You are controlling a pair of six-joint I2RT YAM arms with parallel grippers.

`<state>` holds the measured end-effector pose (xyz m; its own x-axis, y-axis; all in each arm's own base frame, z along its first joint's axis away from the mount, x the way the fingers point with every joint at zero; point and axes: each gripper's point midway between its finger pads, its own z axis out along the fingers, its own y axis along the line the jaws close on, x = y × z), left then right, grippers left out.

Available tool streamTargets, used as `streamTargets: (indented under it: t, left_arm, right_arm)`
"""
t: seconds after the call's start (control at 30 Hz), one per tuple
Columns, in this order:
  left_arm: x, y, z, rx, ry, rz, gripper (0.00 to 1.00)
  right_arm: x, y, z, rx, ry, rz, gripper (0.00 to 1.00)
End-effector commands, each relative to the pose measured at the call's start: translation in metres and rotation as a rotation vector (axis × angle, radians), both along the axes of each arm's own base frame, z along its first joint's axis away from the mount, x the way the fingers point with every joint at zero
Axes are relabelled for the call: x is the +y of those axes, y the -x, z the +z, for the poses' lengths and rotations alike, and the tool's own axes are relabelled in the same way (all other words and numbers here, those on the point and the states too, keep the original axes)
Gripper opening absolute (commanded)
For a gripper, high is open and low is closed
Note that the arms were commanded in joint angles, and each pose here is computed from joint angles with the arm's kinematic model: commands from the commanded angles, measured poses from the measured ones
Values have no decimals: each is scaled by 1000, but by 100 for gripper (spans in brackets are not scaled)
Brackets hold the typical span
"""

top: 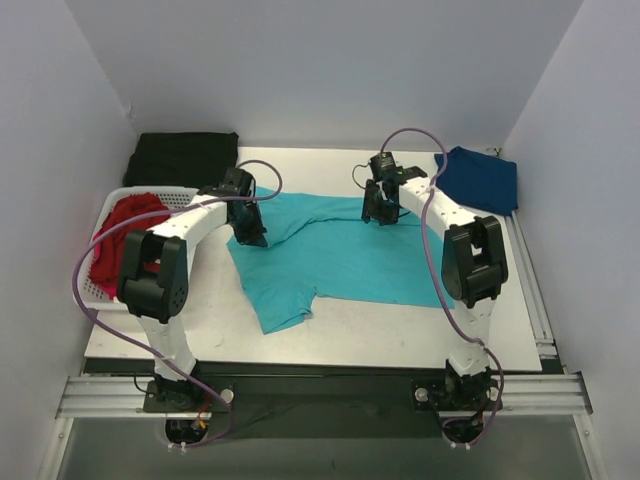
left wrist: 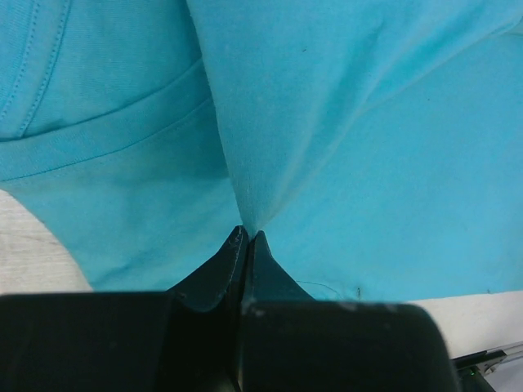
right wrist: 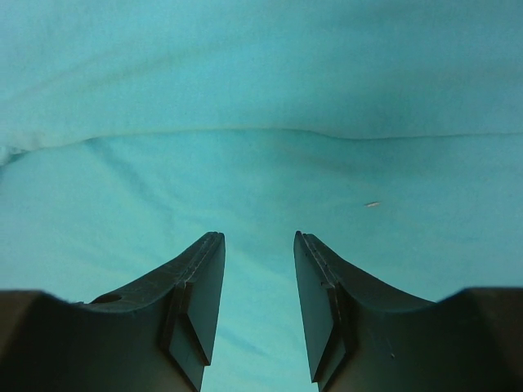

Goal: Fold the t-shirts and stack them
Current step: Fold the flattened tshirt in 1/3 of the way

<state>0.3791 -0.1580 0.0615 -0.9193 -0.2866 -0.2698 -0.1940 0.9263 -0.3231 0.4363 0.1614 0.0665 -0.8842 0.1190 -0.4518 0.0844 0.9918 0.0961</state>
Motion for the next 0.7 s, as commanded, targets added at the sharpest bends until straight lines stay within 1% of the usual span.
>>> streamTargets:
  t: [0.0,0.13,0.17,0.4,0.53,0.6,0.67]
  left_arm:
    - [-11,-19,13,-60,49,10,0]
    - [-19,-37,39,-120,80,2,0]
    - [-21,-45,52,-152,90,2,0]
    - [-33,-72,107,-269,144,-17,0]
    - [-42,-76,134,-308,182,-49,0]
    - [-46,-74,147,-336,172,-71,0]
    - [-46,-70,149,-339,154,-85,0]
  right_arm:
    - [10,7,15,0,-33,33,40]
    - [22,11,15,3,-44,65,40]
    - [27,10,16,-1,-50,77,40]
    - [70,14,22,-9,-92,190,41]
    - [88,14,25,-16,-111,234,41]
    - [92,15,23,-12,-112,238,41]
    - [90,14,23,-12,-109,230,41]
